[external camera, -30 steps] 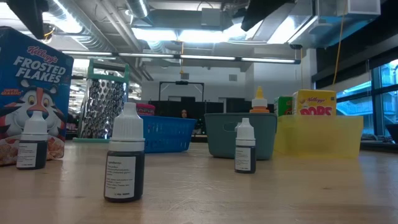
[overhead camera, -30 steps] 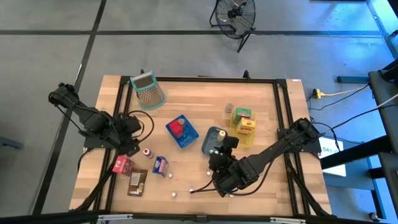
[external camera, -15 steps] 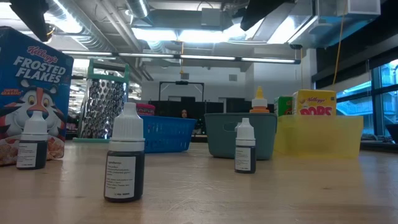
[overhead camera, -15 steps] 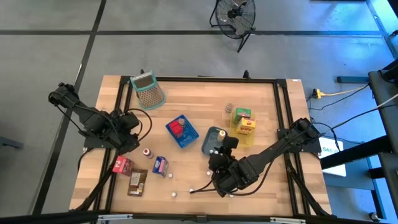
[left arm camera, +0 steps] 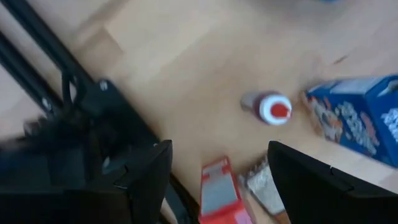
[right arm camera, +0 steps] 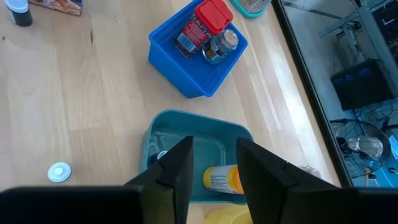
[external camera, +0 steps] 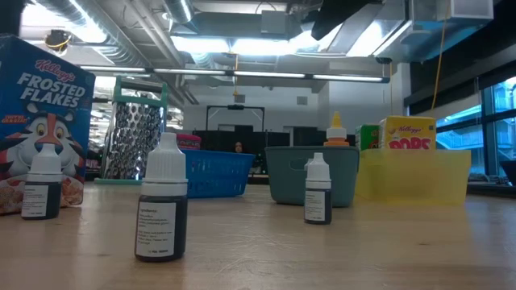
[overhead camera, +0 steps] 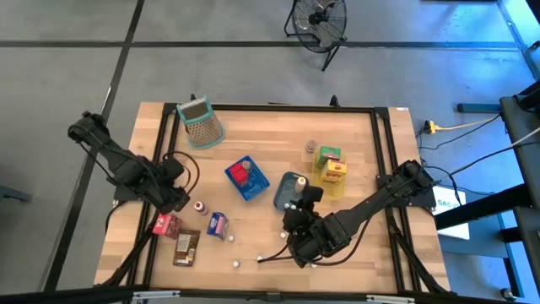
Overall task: Pick & Place Kitchen Items
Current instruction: Put the red cereal box into the yellow bin
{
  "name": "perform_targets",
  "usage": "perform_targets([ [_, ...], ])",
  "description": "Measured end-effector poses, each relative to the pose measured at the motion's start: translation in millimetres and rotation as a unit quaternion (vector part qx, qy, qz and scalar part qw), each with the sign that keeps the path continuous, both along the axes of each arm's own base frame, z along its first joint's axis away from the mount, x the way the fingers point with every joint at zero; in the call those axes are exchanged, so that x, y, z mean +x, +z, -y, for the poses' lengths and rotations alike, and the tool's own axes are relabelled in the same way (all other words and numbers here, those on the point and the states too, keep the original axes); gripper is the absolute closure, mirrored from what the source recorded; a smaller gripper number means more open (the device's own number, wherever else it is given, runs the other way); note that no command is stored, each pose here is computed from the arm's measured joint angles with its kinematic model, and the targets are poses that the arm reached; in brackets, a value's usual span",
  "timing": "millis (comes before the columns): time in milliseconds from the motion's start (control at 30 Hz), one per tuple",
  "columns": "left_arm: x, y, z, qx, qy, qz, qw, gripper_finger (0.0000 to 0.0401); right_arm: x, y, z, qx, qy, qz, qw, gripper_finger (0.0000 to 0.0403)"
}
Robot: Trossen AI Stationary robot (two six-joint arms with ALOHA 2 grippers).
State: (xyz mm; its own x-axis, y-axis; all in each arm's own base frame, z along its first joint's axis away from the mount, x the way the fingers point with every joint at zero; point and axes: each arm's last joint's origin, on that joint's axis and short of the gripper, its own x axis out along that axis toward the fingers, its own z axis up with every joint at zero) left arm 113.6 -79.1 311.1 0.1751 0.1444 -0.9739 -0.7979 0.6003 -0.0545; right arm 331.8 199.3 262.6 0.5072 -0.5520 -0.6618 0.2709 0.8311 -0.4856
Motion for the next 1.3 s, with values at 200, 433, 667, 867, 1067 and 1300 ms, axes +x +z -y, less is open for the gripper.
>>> perform_targets([
  [200, 0, -7, 18, -0.028, 0.020, -0.044, 0.998, 0.0140, 0, 0, 0, 0.001, 0.000, -0.001, 1.000, 0.0279],
  [433, -6, -14, 38, -0.041, 0.040, -0.083, 0.995, 0.0140, 1, 0, 0, 0.003, 0.000, 0.003, 1.000, 0.0279],
  [667, -20, -15, 53, -0.056, 0.054, -0.094, 0.992, 0.0140, 2, 0, -1, 0.008, 0.000, 0.011, 1.000, 0.0279],
  [867, -27, -18, 65, -0.044, 0.034, -0.078, 0.995, 0.0140, 3, 0, -2, 0.015, 0.001, 0.015, 1.000, 0.0279],
  [1067, -27, -23, 74, -0.040, 0.034, -0.084, 0.995, 0.0140, 4, 1, -3, 0.020, 0.003, 0.022, 1.000, 0.0279],
  [1300, -24, -28, 78, -0.029, 0.048, -0.086, 0.995, 0.0140, 5, 1, -3, 0.022, 0.003, 0.025, 0.999, 0.0279],
])
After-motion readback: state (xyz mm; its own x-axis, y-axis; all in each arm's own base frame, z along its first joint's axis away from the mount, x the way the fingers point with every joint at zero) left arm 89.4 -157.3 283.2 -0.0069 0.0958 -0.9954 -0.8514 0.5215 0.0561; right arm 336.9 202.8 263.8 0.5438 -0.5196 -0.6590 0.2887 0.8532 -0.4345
